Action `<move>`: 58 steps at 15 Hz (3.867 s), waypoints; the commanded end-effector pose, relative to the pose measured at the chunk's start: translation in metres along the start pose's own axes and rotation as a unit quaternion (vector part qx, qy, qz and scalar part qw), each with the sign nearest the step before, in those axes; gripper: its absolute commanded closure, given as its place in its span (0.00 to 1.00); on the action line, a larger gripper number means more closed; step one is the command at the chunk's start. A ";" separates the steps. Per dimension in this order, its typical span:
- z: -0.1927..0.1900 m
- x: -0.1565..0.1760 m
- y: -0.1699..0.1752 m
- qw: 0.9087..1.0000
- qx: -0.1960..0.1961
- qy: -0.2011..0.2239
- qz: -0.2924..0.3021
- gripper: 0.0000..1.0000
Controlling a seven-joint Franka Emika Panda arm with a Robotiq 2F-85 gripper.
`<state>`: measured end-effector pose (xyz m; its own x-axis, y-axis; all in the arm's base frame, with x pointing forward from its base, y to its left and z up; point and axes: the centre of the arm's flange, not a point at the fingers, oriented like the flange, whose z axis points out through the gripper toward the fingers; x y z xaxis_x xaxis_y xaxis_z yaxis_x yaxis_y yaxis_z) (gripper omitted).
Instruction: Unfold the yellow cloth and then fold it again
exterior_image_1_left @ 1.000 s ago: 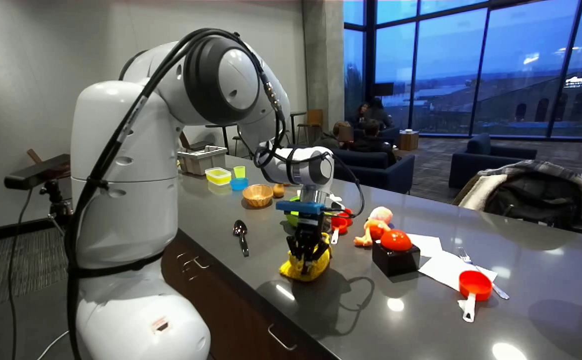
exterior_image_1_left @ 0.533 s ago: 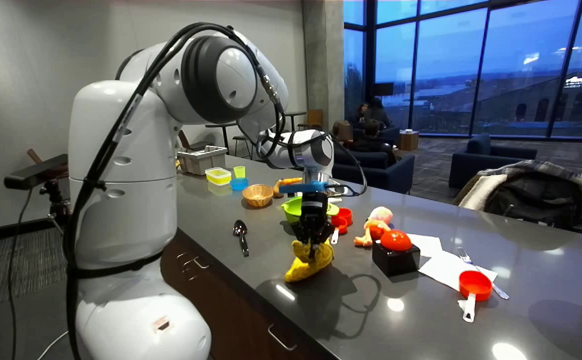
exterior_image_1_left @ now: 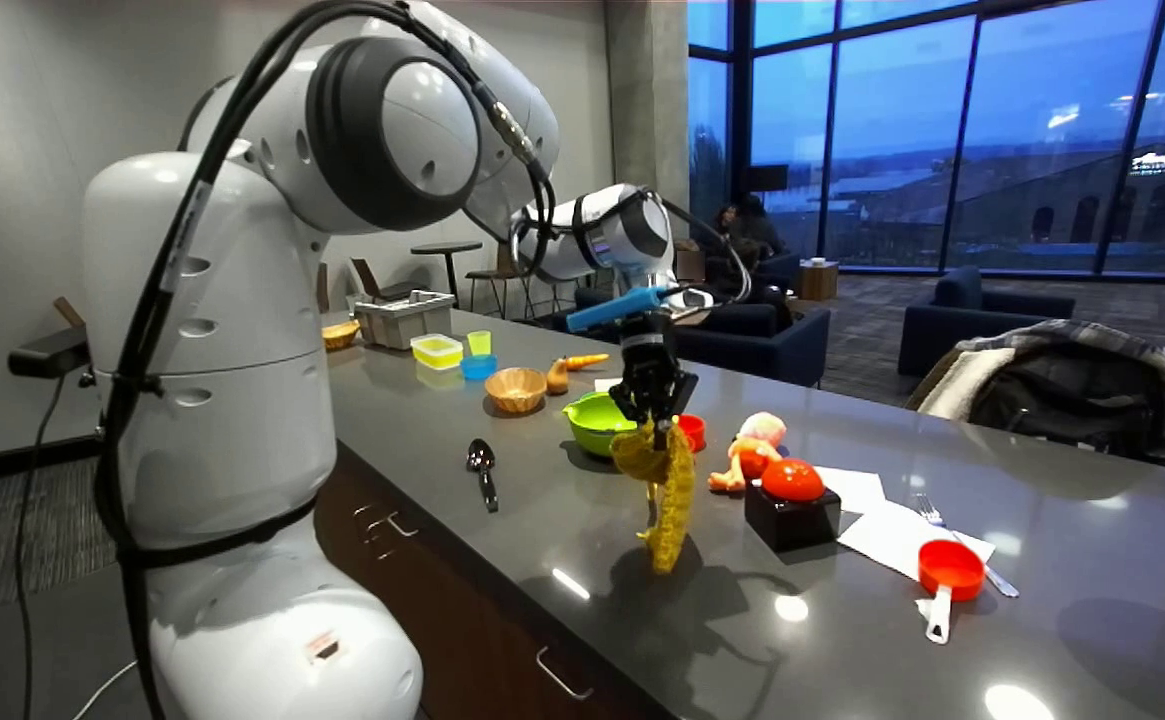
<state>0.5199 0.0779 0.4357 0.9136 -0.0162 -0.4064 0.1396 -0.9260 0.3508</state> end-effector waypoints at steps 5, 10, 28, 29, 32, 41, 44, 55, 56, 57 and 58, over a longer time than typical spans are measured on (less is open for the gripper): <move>-0.045 -0.038 0.009 0.997 -0.005 0.048 0.057 0.97; -0.007 -0.009 -0.040 0.998 0.049 0.039 0.002 0.97; 0.038 0.061 -0.197 0.959 0.170 0.028 -0.226 0.97; 0.032 0.060 -0.206 0.956 0.167 0.032 -0.240 0.97; 0.019 0.059 -0.228 0.945 0.163 0.040 -0.282 0.97; 0.016 0.062 -0.209 0.954 0.124 0.050 -0.268 0.33; 0.015 0.064 -0.186 0.962 0.125 0.057 -0.236 0.12; 0.054 0.073 -0.098 0.974 0.206 0.042 -0.081 0.00; 0.060 0.073 -0.095 0.974 0.211 0.041 -0.072 0.00; 0.065 0.074 -0.093 0.973 0.215 0.042 -0.065 0.00; 0.069 0.074 -0.092 0.973 0.219 0.042 -0.059 0.00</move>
<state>0.5665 0.1451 0.3160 0.9153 0.1661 -0.3671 0.1428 -0.9857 -0.0899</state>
